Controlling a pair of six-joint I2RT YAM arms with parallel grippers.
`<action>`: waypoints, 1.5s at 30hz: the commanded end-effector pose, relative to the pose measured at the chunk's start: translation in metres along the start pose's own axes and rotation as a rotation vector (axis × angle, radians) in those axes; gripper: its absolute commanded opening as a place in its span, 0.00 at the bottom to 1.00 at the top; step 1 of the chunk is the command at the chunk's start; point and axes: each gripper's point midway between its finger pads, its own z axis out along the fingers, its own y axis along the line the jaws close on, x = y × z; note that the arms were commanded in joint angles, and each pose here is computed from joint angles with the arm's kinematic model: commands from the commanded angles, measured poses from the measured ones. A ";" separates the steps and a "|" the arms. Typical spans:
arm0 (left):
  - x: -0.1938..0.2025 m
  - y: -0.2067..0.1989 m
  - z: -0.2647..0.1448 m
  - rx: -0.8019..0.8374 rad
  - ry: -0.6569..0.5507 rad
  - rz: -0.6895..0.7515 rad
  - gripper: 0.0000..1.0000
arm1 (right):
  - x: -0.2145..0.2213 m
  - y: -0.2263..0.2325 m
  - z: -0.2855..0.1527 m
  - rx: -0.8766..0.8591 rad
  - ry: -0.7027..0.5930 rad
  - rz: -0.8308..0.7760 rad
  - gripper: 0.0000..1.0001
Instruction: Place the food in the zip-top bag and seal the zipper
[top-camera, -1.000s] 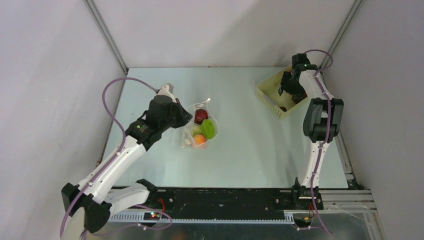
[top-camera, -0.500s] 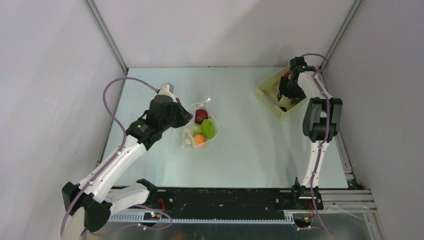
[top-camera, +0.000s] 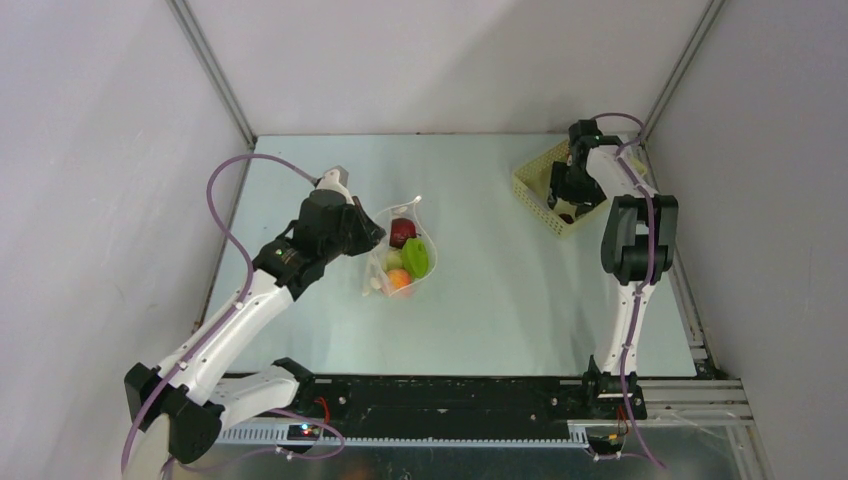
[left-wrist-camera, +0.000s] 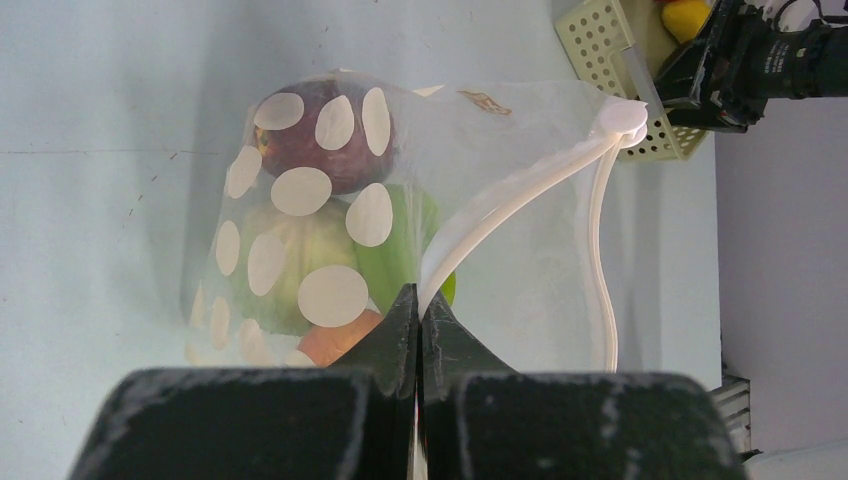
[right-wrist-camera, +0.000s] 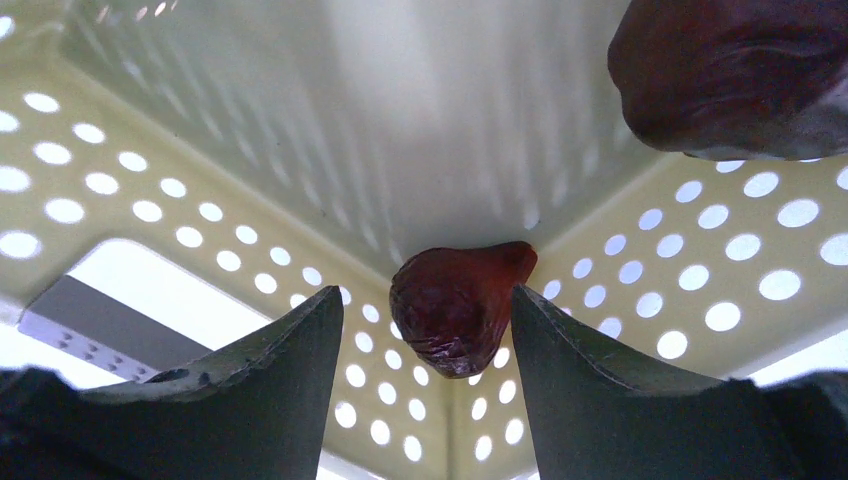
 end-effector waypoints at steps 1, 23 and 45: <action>-0.002 -0.004 0.001 0.023 -0.015 0.026 0.00 | 0.009 -0.001 -0.004 0.015 0.024 -0.035 0.67; -0.001 -0.004 0.006 0.020 -0.006 0.027 0.00 | 0.028 -0.018 0.020 0.126 0.105 -0.064 0.58; -0.003 -0.004 0.003 0.020 -0.018 0.026 0.00 | -0.017 -0.011 -0.026 0.077 -0.091 0.019 0.15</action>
